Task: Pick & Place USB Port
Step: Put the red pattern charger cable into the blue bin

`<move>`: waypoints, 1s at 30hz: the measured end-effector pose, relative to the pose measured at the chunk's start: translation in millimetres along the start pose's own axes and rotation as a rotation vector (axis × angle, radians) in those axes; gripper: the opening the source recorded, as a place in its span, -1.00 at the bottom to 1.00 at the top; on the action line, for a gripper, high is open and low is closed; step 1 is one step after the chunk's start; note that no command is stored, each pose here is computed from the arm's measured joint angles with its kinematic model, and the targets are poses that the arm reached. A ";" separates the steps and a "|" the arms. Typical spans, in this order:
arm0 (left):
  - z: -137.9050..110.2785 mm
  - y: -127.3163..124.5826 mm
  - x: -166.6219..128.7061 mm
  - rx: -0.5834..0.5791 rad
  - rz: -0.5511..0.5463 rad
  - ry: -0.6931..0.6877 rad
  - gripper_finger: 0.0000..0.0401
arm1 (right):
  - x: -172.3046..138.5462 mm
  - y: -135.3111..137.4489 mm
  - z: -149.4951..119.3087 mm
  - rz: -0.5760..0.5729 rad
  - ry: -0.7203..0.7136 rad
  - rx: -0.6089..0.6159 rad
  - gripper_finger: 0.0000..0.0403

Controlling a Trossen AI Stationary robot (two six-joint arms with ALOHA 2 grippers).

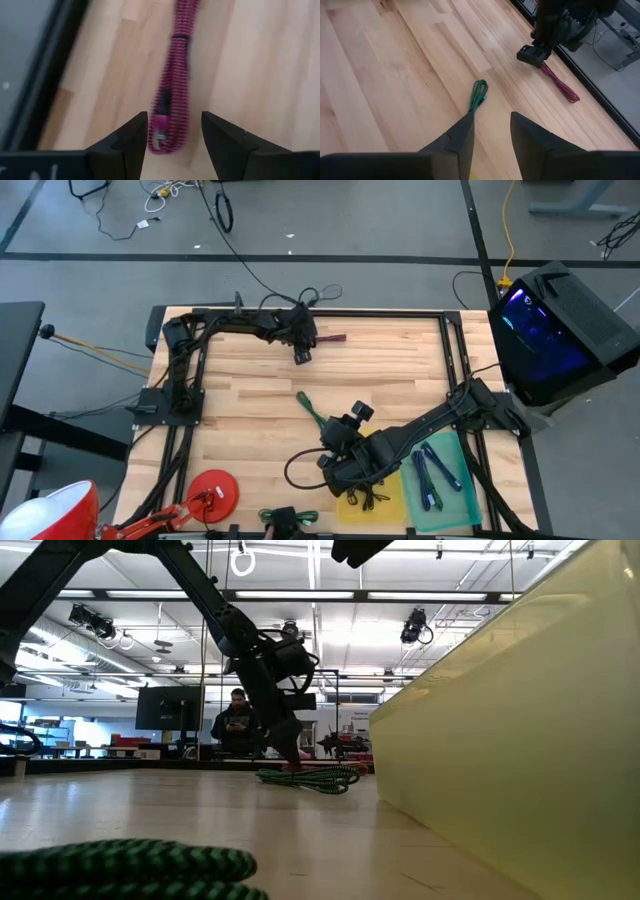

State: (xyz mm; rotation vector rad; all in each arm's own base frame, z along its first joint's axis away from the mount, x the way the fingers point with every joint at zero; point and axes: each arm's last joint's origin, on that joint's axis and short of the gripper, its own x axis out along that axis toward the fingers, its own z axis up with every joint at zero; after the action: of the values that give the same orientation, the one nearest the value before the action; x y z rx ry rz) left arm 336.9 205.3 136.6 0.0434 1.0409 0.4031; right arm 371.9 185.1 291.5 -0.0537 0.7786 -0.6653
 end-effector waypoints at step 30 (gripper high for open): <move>-8.4 8.8 13.4 -0.008 0.002 0.021 -0.19 | 1.7 -0.2 1.7 -0.005 -0.011 0.003 -0.37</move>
State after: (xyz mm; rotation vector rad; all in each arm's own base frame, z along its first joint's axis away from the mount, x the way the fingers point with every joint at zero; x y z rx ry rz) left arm 332.9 216.8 123.2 0.0331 1.0600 0.4104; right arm 373.8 183.6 291.7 -0.0568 0.7673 -0.6701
